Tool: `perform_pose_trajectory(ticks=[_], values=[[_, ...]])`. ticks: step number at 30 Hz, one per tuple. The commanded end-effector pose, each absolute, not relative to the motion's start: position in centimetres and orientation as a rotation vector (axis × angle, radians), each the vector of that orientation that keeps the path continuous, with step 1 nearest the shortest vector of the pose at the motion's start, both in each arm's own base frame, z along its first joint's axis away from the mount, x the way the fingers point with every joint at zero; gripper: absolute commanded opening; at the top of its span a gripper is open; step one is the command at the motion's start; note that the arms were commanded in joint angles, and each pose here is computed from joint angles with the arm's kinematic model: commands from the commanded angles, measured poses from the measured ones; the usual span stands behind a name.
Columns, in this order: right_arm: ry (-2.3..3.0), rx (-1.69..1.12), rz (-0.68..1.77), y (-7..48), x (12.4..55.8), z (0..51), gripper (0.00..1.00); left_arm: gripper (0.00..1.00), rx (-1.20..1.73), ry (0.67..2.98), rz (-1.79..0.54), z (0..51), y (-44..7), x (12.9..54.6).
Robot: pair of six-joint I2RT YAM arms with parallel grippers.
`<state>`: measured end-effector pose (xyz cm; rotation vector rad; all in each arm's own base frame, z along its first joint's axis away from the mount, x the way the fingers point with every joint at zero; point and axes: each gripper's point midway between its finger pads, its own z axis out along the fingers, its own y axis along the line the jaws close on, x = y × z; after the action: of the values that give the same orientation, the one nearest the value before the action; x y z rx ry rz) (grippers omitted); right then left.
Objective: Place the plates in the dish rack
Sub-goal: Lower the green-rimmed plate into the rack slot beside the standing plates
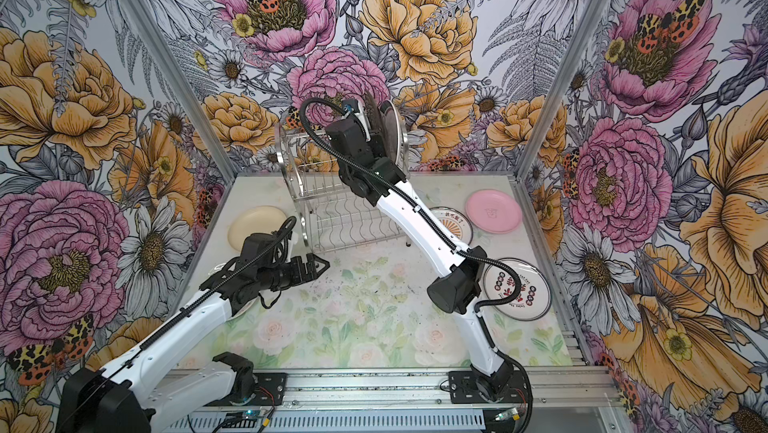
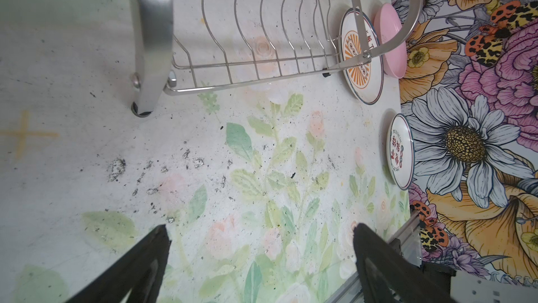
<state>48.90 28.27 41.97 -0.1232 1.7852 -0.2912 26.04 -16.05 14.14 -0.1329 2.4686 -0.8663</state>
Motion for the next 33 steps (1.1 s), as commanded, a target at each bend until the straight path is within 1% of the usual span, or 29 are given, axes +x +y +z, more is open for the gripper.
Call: perform_pose_trajectory(ticks=[1,3,7,11,17,23,24,28,33], values=[[1.761,-0.091,-0.25,27.7,48.5,43.5,0.17,0.99,-0.149,2.428,-0.859,14.6,-15.9,26.3],[1.76,-0.091,-0.25,27.5,48.3,43.7,0.22,0.99,-0.151,2.426,-0.857,14.7,-15.9,26.3],[1.757,-0.093,-0.244,27.4,47.8,44.1,0.26,0.99,-0.152,2.424,-0.855,14.7,-15.9,26.3],[1.753,-0.101,-0.24,27.5,47.3,44.5,0.27,0.99,-0.15,2.421,-0.854,14.8,-16.0,26.3],[1.746,-0.111,-0.225,27.6,46.3,45.3,0.35,0.99,-0.147,2.416,-0.855,14.9,-16.1,26.0],[1.74,-0.103,-0.207,27.1,45.2,46.2,0.45,0.99,-0.15,2.41,-0.864,14.9,-16.0,25.6],[1.736,-0.122,-0.187,28.1,44.3,46.4,0.47,0.99,-0.15,2.408,-0.865,14.9,-16.0,25.5],[1.736,-0.132,-0.168,28.3,43.1,46.7,0.51,0.99,-0.153,2.407,-0.868,14.9,-16.0,25.3],[1.743,-0.14,-0.142,28.5,41.3,46.7,0.54,0.99,-0.146,2.41,-0.862,14.8,-16.0,25.3]])
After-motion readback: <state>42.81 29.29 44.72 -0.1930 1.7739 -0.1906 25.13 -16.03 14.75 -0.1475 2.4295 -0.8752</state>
